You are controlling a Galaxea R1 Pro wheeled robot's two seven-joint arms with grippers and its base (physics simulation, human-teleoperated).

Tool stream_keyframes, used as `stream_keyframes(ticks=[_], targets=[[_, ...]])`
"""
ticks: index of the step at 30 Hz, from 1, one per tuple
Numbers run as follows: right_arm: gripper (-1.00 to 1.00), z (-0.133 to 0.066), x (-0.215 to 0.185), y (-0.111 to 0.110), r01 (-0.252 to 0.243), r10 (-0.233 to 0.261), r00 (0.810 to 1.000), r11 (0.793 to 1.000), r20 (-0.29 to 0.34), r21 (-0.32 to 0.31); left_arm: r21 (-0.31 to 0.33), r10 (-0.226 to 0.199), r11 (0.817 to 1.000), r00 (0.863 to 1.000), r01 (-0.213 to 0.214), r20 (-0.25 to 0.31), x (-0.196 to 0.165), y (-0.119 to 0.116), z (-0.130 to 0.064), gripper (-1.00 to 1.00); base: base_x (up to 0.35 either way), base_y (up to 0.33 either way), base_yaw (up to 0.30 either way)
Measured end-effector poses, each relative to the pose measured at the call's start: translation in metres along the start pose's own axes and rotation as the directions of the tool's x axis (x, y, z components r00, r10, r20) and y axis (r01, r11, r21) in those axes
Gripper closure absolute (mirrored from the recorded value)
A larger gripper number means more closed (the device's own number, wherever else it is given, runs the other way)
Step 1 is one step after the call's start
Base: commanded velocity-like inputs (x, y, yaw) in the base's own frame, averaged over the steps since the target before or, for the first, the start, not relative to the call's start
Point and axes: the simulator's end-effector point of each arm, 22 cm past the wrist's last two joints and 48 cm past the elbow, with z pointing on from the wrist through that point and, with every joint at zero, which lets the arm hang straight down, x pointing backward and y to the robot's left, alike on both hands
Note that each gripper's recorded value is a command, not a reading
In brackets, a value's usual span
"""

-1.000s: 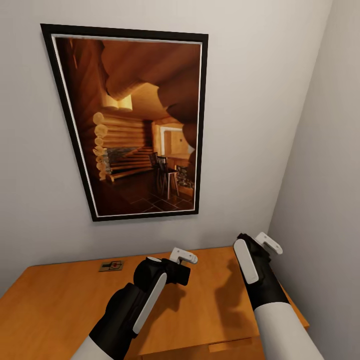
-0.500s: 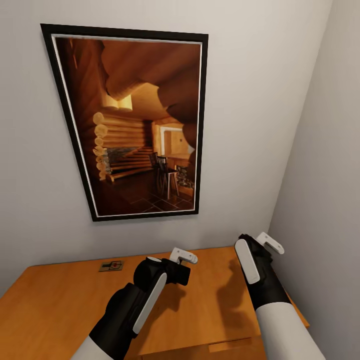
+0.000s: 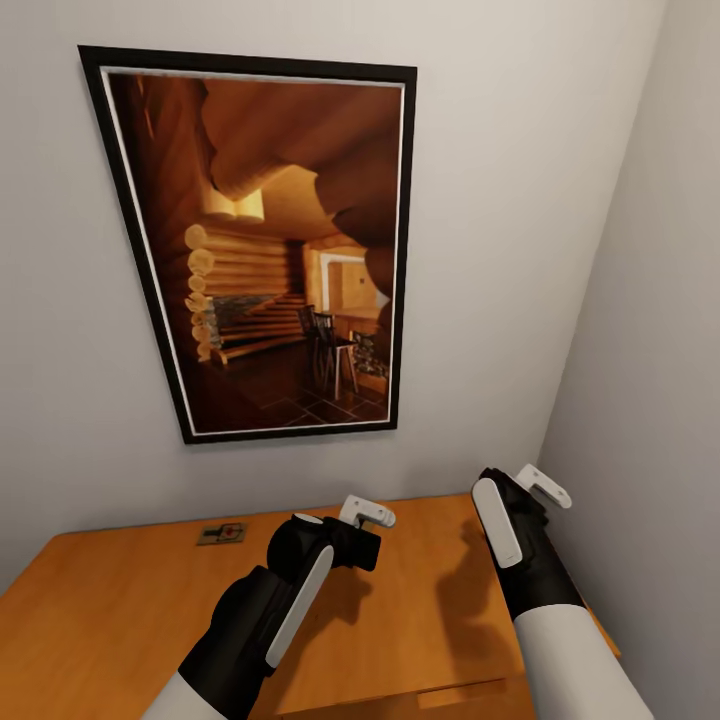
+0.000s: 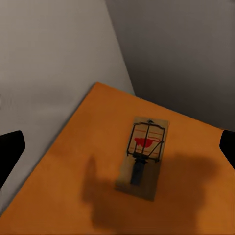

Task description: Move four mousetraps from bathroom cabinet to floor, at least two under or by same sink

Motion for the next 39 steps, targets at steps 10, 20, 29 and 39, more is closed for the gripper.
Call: stream_keyframes(ticks=[10,20,29,39], targets=[[-1.0,0.0011,-0.0004,-0.002,-0.002,0.002,1.0,1.0,-0.001,0.004,0.001,0.0,1.0,1.0,0.0,0.0,0.0,-0.0002,-0.0002,1.0,0.165,0.0,0.0],[-1.0,0.0016,0.0001,-0.0028,-0.002,0.002,1.0,1.0,-0.002,0.008,0.002,0.0,1.0,1.0,0.0,0.0,0.0,-0.0003,0.0002,1.0,0.037,0.0,0.0],[-1.0,0.0018,0.0008,-0.0003,-0.002,0.002,1.0,1.0,-0.004,-0.003,0.002,0.0,1.0,1.0,0.0,0.0,0.0,-0.0003,0.0002,1.0,0.001,0.0,0.0],[-1.0,0.0023,0.0016,0.0011,-0.009,0.009,1.0,1.0,-0.008,-0.012,0.002,0.0,1.0,1.0,0.0,0.0,0.0,-0.0003,0.0002,1.0,0.0,0.0,0.0]])
